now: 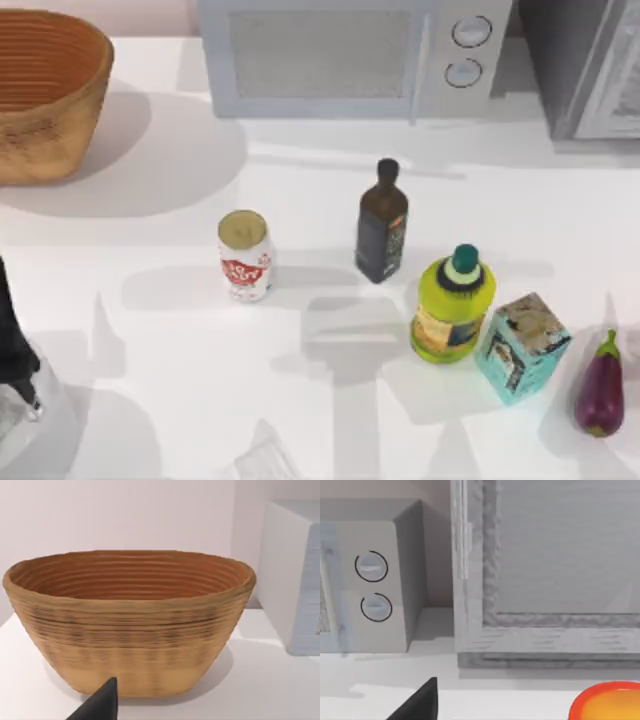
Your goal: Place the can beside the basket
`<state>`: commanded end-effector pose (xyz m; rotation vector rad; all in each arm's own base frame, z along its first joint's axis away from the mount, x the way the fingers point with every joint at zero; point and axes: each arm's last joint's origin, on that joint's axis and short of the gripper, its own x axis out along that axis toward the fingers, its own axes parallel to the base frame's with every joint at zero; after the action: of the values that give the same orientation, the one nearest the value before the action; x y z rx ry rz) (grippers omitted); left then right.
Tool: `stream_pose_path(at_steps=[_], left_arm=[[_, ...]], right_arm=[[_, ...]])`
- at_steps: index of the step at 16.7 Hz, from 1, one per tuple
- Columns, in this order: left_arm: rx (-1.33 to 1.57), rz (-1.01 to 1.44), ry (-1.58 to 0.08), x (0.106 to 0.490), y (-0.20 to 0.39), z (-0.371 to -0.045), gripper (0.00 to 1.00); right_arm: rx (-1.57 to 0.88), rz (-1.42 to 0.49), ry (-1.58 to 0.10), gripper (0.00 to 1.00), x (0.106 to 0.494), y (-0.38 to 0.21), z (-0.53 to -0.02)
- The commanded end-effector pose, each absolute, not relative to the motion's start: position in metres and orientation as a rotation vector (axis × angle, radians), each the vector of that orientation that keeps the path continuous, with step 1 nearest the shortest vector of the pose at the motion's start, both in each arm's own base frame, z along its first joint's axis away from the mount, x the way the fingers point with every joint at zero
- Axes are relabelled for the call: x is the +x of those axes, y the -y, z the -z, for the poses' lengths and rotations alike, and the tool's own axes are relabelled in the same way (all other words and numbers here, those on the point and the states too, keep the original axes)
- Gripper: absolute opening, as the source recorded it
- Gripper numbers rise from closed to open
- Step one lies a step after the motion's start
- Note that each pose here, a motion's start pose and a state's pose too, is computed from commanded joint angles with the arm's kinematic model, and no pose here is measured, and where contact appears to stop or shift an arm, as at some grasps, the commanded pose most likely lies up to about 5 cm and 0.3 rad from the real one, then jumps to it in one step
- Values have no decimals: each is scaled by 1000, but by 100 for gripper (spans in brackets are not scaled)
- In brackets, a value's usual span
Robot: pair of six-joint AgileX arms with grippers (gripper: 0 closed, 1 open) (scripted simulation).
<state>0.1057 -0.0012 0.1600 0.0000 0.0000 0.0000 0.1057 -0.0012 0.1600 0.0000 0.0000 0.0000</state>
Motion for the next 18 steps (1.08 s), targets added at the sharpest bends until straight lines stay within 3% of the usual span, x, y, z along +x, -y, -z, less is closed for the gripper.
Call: stream_pose_path(at_steps=[5,10,15,18], left_arm=[[41,-3,-54,106,1,-171,100],[205,-4,-310,122,-4,-217,100],[404,81,-698,181,-15,-266,100],[503,188,-938,234,-26,-277,100]], right_arm=[[0,0,0,100,106,1,-160],[0,0,0,100,106,1,-160],[0,0,0,100,106,1,-160],[0,0,0,100,106,1,-160]])
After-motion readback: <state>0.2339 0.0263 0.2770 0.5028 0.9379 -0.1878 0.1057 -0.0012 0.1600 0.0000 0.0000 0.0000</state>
